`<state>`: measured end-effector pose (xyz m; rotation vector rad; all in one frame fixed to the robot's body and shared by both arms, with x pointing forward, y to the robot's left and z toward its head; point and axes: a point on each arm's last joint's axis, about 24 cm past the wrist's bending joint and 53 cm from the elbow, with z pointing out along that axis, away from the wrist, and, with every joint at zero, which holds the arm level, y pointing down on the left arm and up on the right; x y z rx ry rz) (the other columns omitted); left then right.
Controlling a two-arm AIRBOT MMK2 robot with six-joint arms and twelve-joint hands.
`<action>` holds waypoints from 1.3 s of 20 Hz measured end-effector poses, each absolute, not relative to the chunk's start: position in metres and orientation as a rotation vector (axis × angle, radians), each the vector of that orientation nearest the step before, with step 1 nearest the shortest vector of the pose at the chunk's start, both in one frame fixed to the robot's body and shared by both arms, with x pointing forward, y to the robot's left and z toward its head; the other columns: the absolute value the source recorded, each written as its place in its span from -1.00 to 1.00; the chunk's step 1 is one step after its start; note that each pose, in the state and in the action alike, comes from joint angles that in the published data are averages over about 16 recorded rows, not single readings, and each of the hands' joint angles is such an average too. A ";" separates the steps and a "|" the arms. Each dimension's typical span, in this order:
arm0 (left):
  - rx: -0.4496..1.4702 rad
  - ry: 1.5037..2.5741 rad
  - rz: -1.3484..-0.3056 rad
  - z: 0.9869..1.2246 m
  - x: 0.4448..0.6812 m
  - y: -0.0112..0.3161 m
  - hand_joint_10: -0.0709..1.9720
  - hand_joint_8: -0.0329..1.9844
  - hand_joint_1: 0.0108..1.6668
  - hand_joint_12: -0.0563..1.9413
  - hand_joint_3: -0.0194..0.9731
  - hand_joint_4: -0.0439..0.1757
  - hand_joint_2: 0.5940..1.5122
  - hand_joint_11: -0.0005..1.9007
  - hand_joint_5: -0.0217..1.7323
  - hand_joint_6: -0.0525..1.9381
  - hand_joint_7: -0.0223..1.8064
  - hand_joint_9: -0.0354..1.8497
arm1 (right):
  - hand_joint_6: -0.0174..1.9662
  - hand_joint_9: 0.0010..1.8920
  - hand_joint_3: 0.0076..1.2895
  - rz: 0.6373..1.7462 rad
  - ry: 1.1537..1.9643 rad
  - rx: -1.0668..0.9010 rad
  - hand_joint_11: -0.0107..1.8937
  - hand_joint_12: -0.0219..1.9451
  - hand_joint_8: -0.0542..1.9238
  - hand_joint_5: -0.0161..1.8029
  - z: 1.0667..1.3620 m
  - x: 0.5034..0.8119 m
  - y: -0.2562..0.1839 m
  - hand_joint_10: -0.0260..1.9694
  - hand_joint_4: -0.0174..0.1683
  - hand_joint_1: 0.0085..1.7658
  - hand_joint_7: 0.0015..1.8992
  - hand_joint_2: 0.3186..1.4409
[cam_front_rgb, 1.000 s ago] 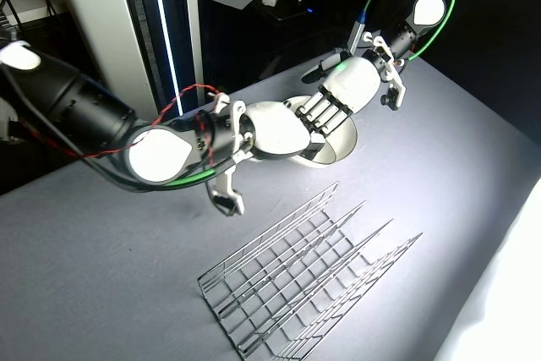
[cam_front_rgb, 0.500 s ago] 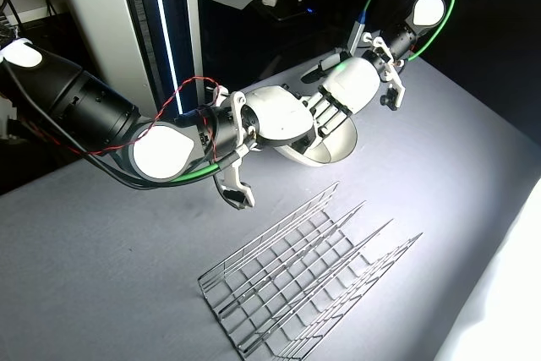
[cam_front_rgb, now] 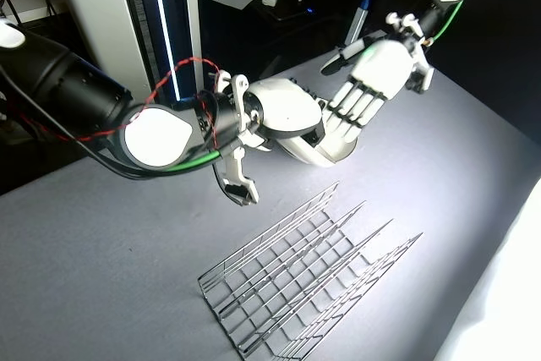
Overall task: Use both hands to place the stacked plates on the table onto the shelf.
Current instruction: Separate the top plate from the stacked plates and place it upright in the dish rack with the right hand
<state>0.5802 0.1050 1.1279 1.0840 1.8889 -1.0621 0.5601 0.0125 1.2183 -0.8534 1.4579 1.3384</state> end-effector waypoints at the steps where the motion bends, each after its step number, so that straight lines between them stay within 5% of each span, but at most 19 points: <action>1: 1.067 1.887 -1.057 1.133 0.582 0.111 -0.92 -0.96 -0.99 -0.96 -0.94 -0.57 0.11 -0.98 -0.96 -0.94 -0.96 -0.94 | -0.02 0.04 -0.99 1.342 1.453 -0.838 -0.12 0.21 -0.17 0.02 1.224 0.560 0.013 -0.34 -0.76 0.42 0.02 0.19; 6: 0.997 1.889 -1.026 1.150 0.590 0.140 -0.92 -0.96 -0.99 -0.95 -0.94 -0.56 0.12 -0.99 -0.96 -0.94 -0.96 -0.94 | 0.03 0.05 -0.99 1.367 1.448 -0.713 -0.12 0.22 -0.14 0.06 1.257 0.565 0.013 -0.27 -0.76 0.44 0.06 0.20; 10: 0.951 1.901 -0.995 1.158 0.594 0.162 -0.92 -0.96 -0.99 -0.96 -0.94 -0.55 0.12 -0.98 -0.95 -0.94 -0.96 -0.94 | 0.08 0.09 -0.99 1.392 1.470 -0.571 -0.12 0.23 -0.07 0.07 1.278 0.574 0.010 -0.44 -0.74 0.45 0.06 0.21; 19: 0.865 1.913 -0.961 1.170 0.599 0.193 -0.92 -0.96 -0.99 -0.96 -0.94 -0.54 0.13 -0.98 -0.95 -0.94 -0.95 -0.94 | 0.14 0.09 -0.99 1.452 1.573 -0.169 -0.12 0.24 0.01 0.02 1.305 0.610 -0.009 -0.48 -0.67 0.45 0.02 0.22; 26: 0.832 1.916 -0.960 1.174 0.600 0.201 -0.92 -0.96 -1.00 -0.95 -0.94 -0.54 0.13 -0.98 -0.96 -0.94 -0.95 -0.94 | 0.21 0.03 -0.99 1.483 1.644 0.088 -0.17 0.27 0.05 -0.04 1.310 0.637 -0.025 -0.18 -0.74 0.48 -0.02 0.23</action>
